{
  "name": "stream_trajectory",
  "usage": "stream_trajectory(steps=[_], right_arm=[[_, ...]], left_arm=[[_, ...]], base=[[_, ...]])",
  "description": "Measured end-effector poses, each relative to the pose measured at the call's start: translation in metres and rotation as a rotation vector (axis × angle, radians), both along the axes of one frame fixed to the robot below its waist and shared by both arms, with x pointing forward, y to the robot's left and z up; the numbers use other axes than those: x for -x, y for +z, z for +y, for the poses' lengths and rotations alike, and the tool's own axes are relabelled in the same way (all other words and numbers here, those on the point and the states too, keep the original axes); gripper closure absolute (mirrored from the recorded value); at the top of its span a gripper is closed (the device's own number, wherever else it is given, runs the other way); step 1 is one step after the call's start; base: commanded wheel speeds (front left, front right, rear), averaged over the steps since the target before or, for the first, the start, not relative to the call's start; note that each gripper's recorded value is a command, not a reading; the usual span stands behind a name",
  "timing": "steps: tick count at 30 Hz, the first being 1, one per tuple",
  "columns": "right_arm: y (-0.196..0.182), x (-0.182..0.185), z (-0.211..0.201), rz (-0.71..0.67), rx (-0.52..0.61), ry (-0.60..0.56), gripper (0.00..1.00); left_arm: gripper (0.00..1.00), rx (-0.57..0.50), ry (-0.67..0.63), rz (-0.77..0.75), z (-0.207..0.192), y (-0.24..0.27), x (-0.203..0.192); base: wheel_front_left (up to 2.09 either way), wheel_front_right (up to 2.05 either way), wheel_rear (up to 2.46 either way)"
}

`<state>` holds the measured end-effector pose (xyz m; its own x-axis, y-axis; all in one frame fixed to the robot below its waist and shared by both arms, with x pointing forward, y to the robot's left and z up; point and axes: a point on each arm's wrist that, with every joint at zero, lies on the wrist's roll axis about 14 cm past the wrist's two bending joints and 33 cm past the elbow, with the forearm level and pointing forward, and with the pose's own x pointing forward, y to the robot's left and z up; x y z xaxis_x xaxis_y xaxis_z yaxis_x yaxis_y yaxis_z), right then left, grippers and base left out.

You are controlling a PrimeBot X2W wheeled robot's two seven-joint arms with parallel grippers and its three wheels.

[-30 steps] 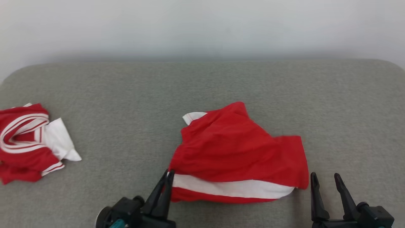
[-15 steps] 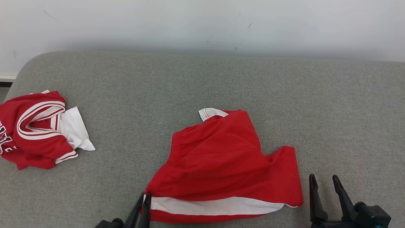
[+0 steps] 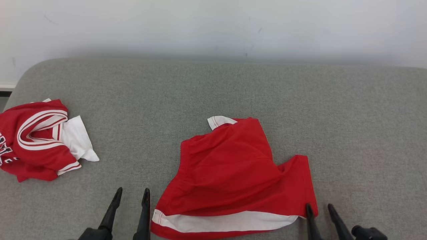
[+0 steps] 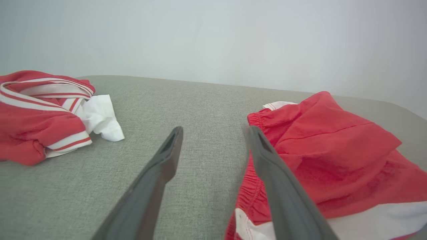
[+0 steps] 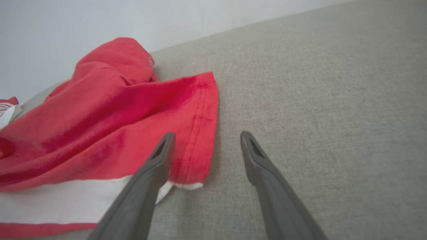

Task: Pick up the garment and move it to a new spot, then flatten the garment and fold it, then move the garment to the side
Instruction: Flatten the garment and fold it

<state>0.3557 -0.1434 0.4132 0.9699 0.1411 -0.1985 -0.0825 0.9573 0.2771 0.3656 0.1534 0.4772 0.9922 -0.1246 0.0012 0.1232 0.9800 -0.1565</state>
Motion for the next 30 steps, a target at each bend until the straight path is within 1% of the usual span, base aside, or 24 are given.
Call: stream_trajectory(steps=[3, 4, 5, 6, 7, 12, 20, 25, 30], right_arm=[[-0.016, 0.009, 0.007, 0.059, -0.011, 0.02, 0.0], [-0.019, 0.01, 0.009, 0.07, -0.017, 0.024, 0.03], [-0.02, 0.009, 0.012, 0.075, -0.02, 0.033, 0.64], [-0.021, 0.007, 0.015, 0.077, -0.021, 0.042, 0.92], [-0.021, 0.006, 0.017, 0.079, -0.025, 0.046, 1.0], [-0.018, 0.0, 0.015, 0.07, -0.032, 0.048, 1.0], [0.017, -0.019, 0.006, -0.048, -0.036, 0.042, 1.0], [0.03, -0.043, 0.011, -0.086, -0.003, 0.096, 1.0], [0.03, -0.074, 0.023, -0.048, 0.069, 0.166, 1.0]], left_arm=[[0.0, 0.004, 0.017, 0.006, 0.005, -0.002, 0.005], [0.0, 0.008, 0.023, 0.002, 0.007, 0.0, 0.005], [0.0, 0.009, 0.027, 0.0, 0.008, 0.001, 0.006], [0.0, 0.009, 0.029, -0.002, 0.009, 0.001, 0.006], [0.0, 0.01, 0.032, -0.002, 0.01, 0.001, 0.006], [0.0, 0.018, 0.036, 0.007, 0.01, -0.001, 0.01], [0.0, 0.036, 0.037, 0.009, 0.009, -0.001, 0.012], [0.0, 0.039, 0.039, 0.011, 0.009, -0.002, 0.015], [0.0, 0.043, 0.046, 0.003, 0.011, 0.001, 0.015]], base=[[0.0, 0.0, 0.0], [0.0, 0.0, 0.0], [0.0, 0.0, 0.0], [0.0, 0.0, 0.0], [0.0, 0.0, 0.0], [0.0, 0.0, 0.0], [0.0, 0.0, 0.0], [0.0, 0.0, 0.0], [0.0, 0.0, 0.0]])
